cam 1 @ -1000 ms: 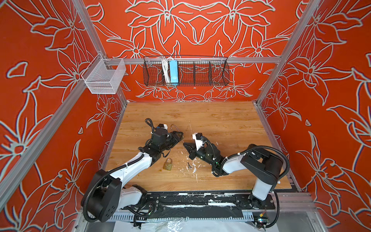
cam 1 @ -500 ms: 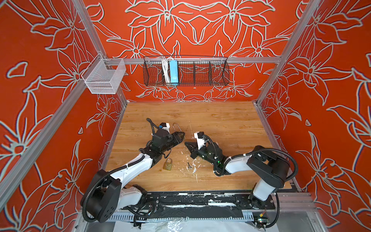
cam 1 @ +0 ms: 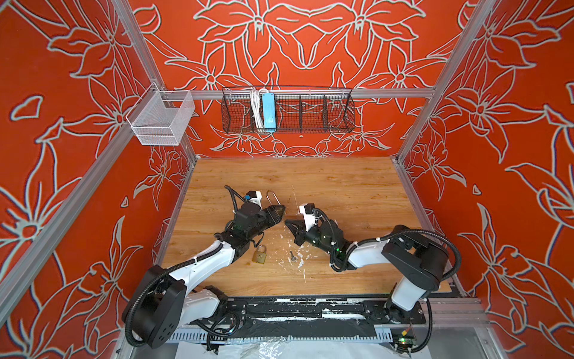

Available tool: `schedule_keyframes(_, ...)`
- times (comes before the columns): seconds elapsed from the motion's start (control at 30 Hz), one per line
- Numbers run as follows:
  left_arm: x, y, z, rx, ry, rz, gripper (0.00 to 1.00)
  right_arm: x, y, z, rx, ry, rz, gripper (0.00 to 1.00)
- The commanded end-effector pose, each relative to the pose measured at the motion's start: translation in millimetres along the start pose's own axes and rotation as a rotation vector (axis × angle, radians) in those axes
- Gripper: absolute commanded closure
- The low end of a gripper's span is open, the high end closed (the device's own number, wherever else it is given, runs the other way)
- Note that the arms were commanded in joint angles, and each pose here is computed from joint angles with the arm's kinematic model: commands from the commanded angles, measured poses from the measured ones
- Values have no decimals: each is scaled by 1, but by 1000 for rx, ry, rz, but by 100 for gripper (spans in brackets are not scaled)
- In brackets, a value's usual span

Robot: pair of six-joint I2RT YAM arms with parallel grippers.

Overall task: Unlock with the key
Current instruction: 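Move the padlock toward the right gripper while the right gripper brings the key closer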

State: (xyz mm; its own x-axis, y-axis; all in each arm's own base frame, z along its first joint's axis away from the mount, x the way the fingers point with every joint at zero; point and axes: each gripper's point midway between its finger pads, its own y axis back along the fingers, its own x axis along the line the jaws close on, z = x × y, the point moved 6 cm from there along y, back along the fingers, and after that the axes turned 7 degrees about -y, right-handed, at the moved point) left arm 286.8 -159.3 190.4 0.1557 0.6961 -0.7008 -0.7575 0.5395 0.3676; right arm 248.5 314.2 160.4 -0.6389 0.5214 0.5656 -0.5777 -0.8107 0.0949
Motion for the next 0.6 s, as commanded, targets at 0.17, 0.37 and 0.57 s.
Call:
schedule_keyframes(0.17, -30, 4, -29, 144, -73, -126, 100, 22, -9, 56, -224, 6, 81, 100)
schedule_keyframes(0.37, -31, -4, -35, 172, -93, -104, 100, 32, -3, 76, -229, 19, 95, 100)
schedule_keyframes(0.57, -34, -6, -39, 185, -99, -114, 100, 36, -5, 74, -210, 18, 129, 100)
